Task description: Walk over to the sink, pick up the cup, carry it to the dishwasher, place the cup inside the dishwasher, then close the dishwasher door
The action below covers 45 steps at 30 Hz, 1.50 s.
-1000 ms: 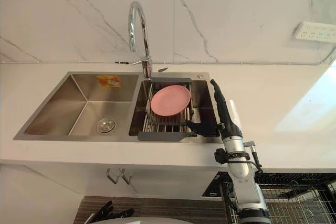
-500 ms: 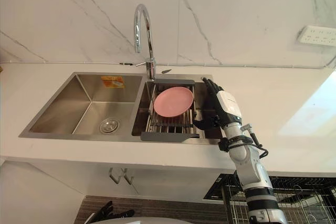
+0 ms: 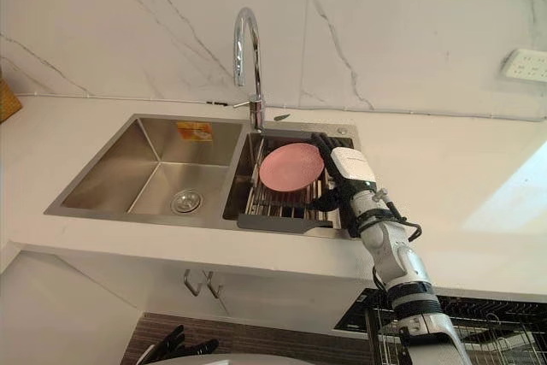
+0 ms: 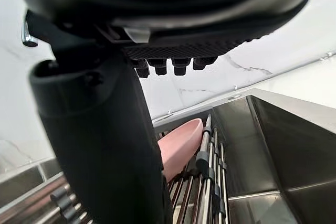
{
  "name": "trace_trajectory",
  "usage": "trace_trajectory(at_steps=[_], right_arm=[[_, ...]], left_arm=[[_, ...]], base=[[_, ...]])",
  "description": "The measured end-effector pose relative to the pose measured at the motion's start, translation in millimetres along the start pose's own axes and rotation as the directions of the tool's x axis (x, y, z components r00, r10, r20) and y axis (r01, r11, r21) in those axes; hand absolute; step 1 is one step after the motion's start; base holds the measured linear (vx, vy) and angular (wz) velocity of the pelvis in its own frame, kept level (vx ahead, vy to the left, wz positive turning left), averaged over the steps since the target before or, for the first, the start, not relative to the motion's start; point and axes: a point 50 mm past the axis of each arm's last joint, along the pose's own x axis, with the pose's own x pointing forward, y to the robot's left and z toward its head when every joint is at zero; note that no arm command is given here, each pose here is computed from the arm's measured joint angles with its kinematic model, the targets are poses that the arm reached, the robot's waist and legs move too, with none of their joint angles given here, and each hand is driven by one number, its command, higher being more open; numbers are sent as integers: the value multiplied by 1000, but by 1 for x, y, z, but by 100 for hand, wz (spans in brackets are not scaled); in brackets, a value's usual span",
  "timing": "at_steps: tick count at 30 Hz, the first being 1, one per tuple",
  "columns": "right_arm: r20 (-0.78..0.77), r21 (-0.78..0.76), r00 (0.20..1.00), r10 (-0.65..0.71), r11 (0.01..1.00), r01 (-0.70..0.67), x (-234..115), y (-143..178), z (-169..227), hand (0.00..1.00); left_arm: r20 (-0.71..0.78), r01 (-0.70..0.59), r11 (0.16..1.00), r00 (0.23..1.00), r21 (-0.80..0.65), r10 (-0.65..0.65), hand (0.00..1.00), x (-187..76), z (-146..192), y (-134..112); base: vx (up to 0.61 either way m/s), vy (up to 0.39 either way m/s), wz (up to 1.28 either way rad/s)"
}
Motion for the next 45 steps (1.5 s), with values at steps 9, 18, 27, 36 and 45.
trace_trajectory(at_steps=[9, 18, 27, 36, 45], right_arm=[[-14, -97, 998, 61, 993, -62, 6, 8, -5, 100], [5, -217, 1000, -11, 976, 12, 15, -5, -7, 100], [34, -305, 999, -13, 952, 23, 18, -10, -5, 100], [13, -322, 999, 39, 946, -33, 20, -4, -9, 0], [1, -299, 996, 91, 950, -86, 26, -3, -8, 0]], left_arm=[[13, 4, 1000, 1000, 2, -4, 100, 0, 3, 0], [23, 9, 1000, 1000, 2, -9, 100, 0, 4, -1], [32, 20, 1000, 999, 4, -20, 100, 0, 6, -2], [49, 29, 1000, 998, 7, -29, 100, 1, 10, -4], [68, 36, 999, 997, 14, -37, 100, 1, 14, -5]], base=[[-1, -1, 0], [-8, -5, 2], [-3, -4, 1], [-11, -2, 1], [-5, -4, 1]])
